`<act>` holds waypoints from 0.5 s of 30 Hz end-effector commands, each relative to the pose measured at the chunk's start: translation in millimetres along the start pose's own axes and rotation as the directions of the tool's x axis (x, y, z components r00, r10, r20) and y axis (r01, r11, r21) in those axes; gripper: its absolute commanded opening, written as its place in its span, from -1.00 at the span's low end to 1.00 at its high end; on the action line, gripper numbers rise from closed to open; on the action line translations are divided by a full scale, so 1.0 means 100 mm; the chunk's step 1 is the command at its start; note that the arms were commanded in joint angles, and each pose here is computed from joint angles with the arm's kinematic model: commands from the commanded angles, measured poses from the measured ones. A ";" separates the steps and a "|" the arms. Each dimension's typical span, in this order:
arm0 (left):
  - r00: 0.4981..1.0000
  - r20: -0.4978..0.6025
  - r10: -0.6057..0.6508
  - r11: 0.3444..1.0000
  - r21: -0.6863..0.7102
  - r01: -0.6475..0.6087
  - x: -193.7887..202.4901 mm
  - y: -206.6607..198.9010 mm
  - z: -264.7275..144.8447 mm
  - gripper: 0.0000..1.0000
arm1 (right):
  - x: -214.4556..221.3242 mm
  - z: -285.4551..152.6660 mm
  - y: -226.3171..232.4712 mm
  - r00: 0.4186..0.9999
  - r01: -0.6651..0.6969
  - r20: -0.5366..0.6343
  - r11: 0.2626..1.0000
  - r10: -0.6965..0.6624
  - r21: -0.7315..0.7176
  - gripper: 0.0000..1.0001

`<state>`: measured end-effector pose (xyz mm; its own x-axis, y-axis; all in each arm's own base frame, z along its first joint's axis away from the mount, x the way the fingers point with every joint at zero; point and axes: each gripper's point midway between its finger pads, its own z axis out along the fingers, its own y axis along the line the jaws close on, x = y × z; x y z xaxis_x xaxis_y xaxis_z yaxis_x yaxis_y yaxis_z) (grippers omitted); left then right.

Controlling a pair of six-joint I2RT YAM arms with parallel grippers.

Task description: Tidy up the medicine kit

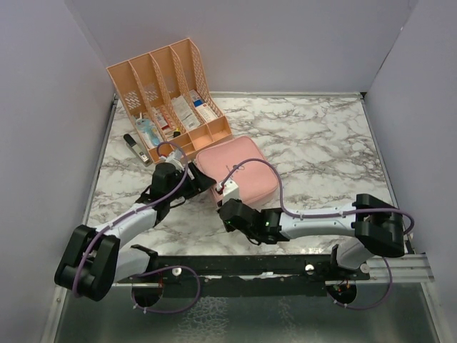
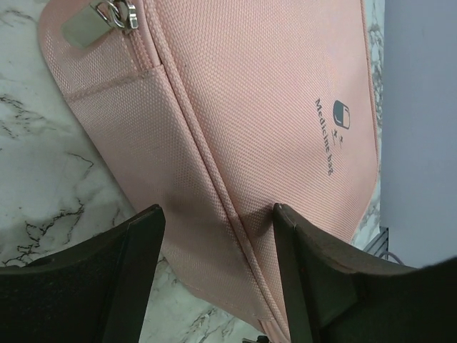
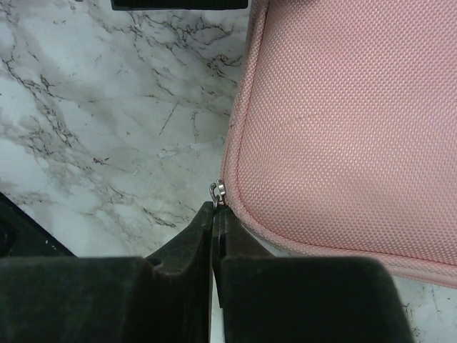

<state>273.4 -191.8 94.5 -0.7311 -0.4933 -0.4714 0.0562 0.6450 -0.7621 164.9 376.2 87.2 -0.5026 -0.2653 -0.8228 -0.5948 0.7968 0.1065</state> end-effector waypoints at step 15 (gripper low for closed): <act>0.997 0.081 -0.001 0.994 -0.109 0.010 -0.19 0.20 0.21 -0.25 | 0.02 -0.34 -0.12 0.999 0.031 -0.036 0.998 -0.033 -0.055 -0.99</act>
<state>284.7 -197.0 90.0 -0.7265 -0.5113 -0.4591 0.0336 0.6409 -0.7669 161.7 358.3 95.8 -0.5224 -0.2682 -0.8094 -0.5981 0.7918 0.1236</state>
